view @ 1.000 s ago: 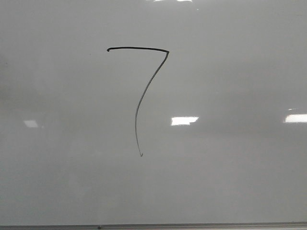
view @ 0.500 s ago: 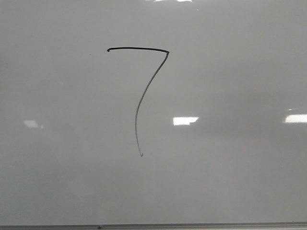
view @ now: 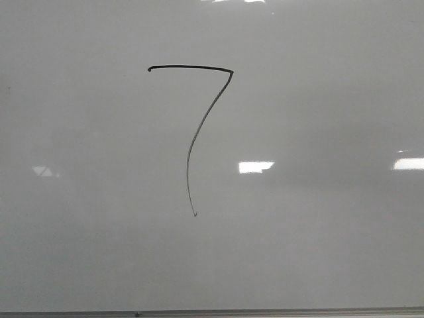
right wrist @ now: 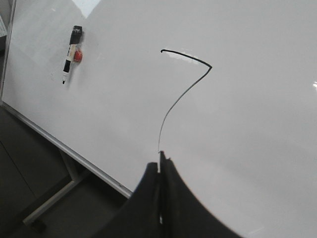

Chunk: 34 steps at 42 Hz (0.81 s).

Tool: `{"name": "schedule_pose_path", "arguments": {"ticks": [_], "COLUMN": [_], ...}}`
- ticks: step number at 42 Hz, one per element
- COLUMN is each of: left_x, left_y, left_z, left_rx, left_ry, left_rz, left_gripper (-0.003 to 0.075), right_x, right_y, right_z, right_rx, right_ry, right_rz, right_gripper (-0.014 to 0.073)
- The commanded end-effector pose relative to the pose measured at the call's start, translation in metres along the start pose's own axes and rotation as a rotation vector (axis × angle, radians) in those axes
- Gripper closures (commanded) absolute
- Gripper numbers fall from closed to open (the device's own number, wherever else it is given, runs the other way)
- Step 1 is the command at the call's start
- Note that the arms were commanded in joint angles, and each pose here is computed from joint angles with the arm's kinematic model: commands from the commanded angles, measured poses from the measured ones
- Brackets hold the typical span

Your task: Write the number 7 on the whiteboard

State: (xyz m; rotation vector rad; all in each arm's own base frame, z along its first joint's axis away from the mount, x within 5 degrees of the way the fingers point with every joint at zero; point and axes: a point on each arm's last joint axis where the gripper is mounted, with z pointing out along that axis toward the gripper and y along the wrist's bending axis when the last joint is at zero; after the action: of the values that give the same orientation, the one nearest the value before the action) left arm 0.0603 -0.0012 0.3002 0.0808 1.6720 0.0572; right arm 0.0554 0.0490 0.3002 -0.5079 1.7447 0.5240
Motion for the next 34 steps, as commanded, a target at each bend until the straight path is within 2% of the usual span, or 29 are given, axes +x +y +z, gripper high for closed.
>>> {"name": "schedule_pose_path", "arguments": {"ticks": [1, 27, 34], "left_x": [-0.014, -0.014, 0.000], "left_y": [0.001, 0.001, 0.000], "left_z": [-0.001, -0.001, -0.004], "left_rx": [-0.009, -0.009, -0.011], "left_ry": [-0.086, -0.086, -0.088], "left_rz": [-0.016, -0.016, -0.014], "left_gripper": [0.0741, 0.0741, 0.0741], "right_x": [-0.013, -0.013, -0.013], "right_y": [-0.001, -0.001, -0.001], "right_z": [-0.003, -0.003, -0.003], "right_rx": [0.021, 0.021, 0.021], "right_ry": [-0.076, -0.076, -0.076], "right_rz": [0.024, 0.024, 0.024], "right_gripper": [0.0662, 0.0662, 0.0662]}}
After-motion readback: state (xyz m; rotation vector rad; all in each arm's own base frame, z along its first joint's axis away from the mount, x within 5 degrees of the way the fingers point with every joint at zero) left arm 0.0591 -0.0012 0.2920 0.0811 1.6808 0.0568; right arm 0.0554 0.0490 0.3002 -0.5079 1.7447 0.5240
